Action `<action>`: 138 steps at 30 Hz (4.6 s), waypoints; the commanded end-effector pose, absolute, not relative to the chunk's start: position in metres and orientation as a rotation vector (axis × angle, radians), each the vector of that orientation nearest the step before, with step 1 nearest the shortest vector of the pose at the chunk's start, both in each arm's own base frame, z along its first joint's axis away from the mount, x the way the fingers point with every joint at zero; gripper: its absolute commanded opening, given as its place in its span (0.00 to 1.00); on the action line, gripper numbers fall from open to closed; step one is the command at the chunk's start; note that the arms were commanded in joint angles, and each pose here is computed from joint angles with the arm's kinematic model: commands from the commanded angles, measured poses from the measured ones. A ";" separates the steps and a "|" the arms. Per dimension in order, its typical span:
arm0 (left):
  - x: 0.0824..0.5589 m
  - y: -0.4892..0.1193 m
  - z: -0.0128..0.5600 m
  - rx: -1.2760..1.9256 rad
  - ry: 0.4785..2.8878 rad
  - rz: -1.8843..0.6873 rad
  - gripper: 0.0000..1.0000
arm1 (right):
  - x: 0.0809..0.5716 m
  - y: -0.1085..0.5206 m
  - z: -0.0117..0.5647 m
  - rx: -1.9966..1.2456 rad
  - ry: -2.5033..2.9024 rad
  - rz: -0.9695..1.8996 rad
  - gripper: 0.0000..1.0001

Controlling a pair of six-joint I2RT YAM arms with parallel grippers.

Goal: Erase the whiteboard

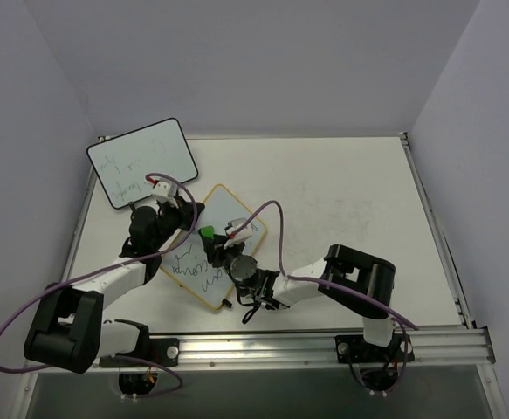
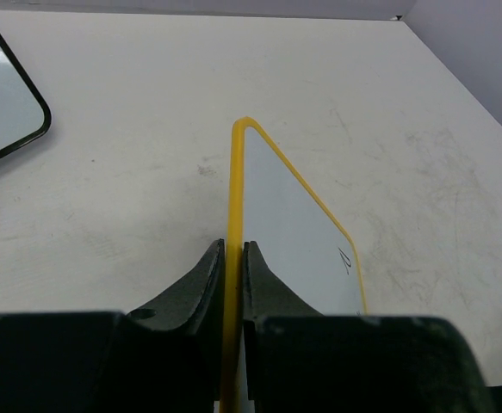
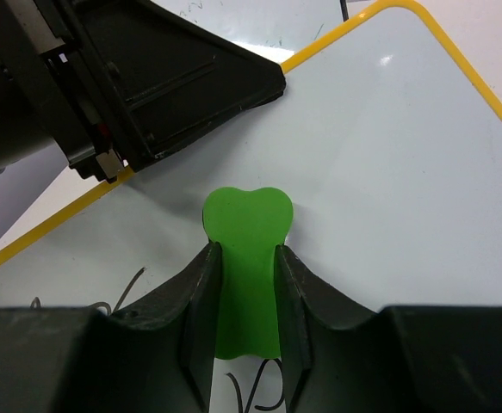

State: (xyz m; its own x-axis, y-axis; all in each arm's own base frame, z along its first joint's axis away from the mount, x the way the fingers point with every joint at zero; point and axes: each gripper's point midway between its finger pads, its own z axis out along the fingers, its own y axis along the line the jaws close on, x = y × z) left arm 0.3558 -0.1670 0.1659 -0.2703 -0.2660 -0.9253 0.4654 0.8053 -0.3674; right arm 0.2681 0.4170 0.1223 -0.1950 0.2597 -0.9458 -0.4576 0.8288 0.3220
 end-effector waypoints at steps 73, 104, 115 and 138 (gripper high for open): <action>0.329 -0.191 0.198 0.262 1.625 -0.768 0.02 | 0.187 0.462 0.042 -0.679 1.785 0.483 0.00; 0.335 -0.192 0.200 0.254 1.637 -0.748 0.02 | 0.134 0.468 0.029 -0.877 1.777 0.477 0.00; 0.339 -0.190 0.197 0.236 1.669 -0.706 0.02 | 0.157 0.432 0.031 -0.750 1.845 0.369 0.00; 0.337 -0.192 0.193 0.241 1.678 -0.712 0.02 | 0.254 0.371 0.019 -0.401 1.954 0.194 0.00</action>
State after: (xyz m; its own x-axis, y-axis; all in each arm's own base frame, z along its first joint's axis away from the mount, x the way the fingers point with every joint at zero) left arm 0.3354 -0.1871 0.1713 -0.2848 -0.2018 -0.9371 0.4913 0.8087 -0.3234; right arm 0.2458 0.4236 0.0985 -0.2793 0.0810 -0.9568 -0.4449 0.8721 0.2037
